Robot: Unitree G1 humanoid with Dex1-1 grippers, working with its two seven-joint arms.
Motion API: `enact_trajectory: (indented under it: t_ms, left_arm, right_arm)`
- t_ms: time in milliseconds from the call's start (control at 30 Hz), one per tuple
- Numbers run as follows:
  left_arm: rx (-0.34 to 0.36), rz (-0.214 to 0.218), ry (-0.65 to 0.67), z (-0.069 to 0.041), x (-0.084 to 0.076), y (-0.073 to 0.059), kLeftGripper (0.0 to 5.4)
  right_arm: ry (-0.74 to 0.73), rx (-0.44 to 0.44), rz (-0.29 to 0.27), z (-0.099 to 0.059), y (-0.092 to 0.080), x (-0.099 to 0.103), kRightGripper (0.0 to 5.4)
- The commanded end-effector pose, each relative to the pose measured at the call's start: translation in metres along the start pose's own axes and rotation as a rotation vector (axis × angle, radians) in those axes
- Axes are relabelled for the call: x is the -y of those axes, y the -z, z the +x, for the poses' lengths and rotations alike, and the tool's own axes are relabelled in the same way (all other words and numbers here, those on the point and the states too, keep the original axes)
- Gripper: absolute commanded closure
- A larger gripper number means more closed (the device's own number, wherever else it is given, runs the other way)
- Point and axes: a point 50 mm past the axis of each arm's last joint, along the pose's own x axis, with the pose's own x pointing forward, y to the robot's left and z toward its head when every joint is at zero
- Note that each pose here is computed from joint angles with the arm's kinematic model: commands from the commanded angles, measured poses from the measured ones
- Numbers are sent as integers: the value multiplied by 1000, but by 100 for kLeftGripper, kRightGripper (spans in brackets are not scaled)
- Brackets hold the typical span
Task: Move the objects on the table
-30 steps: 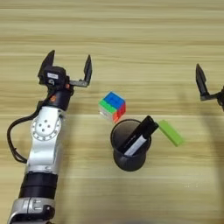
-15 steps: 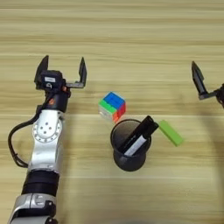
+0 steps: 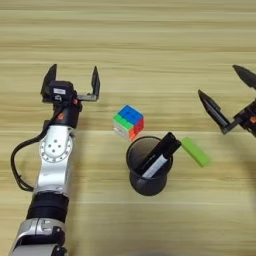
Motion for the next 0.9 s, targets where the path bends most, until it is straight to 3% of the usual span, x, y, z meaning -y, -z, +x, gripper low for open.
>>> enact_trajectory:
  t_ms: [33,467,900]
  left_arm:
    - [9,10,6,2,2,-2,4]
    - [6,9,5,3,-1,-2,4]
    - [5,8,8,3,0,-1,0]
  right_arm:
    - [-78,-103,30,-11,8,-7,0]
    - [-214,-424,94,-40,52,-39,0]
    - [-186,-525,119,-40,70,-47,17]
